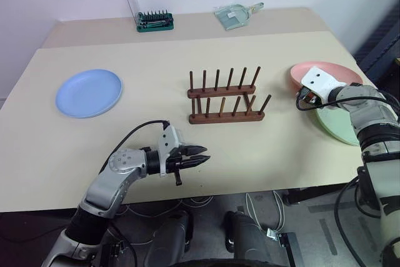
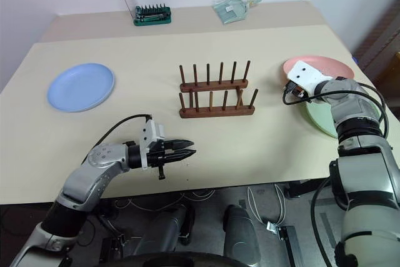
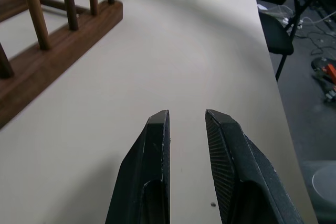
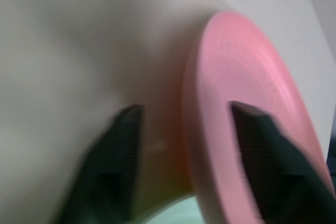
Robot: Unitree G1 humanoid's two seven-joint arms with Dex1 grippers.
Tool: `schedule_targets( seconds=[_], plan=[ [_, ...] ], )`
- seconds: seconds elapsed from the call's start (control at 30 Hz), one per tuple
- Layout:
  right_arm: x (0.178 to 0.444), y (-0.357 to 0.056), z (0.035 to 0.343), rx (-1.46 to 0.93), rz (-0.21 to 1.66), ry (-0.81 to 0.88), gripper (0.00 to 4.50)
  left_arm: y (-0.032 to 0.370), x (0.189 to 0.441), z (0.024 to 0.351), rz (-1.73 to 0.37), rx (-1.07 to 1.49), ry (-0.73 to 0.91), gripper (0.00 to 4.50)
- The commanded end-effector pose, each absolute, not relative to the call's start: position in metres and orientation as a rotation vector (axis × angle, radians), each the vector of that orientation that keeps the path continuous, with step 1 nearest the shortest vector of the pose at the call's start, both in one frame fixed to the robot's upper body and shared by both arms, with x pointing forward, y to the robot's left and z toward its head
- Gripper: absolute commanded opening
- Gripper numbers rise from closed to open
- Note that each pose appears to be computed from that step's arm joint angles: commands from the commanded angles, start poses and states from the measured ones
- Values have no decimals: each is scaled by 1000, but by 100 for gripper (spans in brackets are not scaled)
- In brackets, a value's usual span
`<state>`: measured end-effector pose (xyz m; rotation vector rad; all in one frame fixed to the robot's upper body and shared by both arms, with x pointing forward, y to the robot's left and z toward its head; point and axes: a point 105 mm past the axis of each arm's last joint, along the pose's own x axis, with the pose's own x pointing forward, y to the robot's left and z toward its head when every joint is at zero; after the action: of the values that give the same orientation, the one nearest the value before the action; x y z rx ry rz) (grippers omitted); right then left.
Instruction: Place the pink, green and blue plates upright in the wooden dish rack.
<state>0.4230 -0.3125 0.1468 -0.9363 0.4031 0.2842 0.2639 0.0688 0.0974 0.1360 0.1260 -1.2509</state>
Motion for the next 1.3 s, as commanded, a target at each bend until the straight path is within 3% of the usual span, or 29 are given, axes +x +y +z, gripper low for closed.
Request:
schedule_targets(
  seconds=[0.03, 0.07, 0.27, 0.4, 0.5, 0.57, 0.63, 0.73, 0.8, 0.9, 1.1, 1.3],
  plan=[
    [429, -307, 166, -961, 277, 333, 54, 70, 261, 97, -1250, 122, 101, 110],
    [429, -306, 166, -966, 281, 328, 5, 71, 260, 95, -1247, 116, 101, 110],
    [427, -296, 189, -1024, 293, 193, 5, 72, 258, 90, -1239, 111, 89, 110],
    [417, -286, 236, -1041, 272, -20, 5, 72, 261, 93, -1227, 122, 72, 110],
    [397, -261, 282, -898, 331, -236, 5, 74, 265, 97, -1206, 128, 53, 110],
    [374, -234, 318, -609, 442, -388, 5, 76, 269, 102, -1183, 129, 33, 110],
    [350, -211, 331, -395, 591, -427, 5, 78, 274, 108, -1158, 126, 4, 110],
    [331, -195, 334, -280, 699, -422, 5, 80, 278, 115, -1140, 115, -22, 110],
    [323, -187, 337, 66, 766, -426, 5, 80, 280, 134, -1136, 36, -80, 110],
    [311, -178, 331, 343, 837, -390, 5, 77, 278, 142, -1152, 39, -108, 110],
    [309, -174, 324, 631, 819, -331, 5, 76, 275, 143, -1150, 21, -92, 110],
    [312, -168, 316, 720, 789, -280, 5, 72, 272, 148, -1160, 23, -91, 110]
  ],
)
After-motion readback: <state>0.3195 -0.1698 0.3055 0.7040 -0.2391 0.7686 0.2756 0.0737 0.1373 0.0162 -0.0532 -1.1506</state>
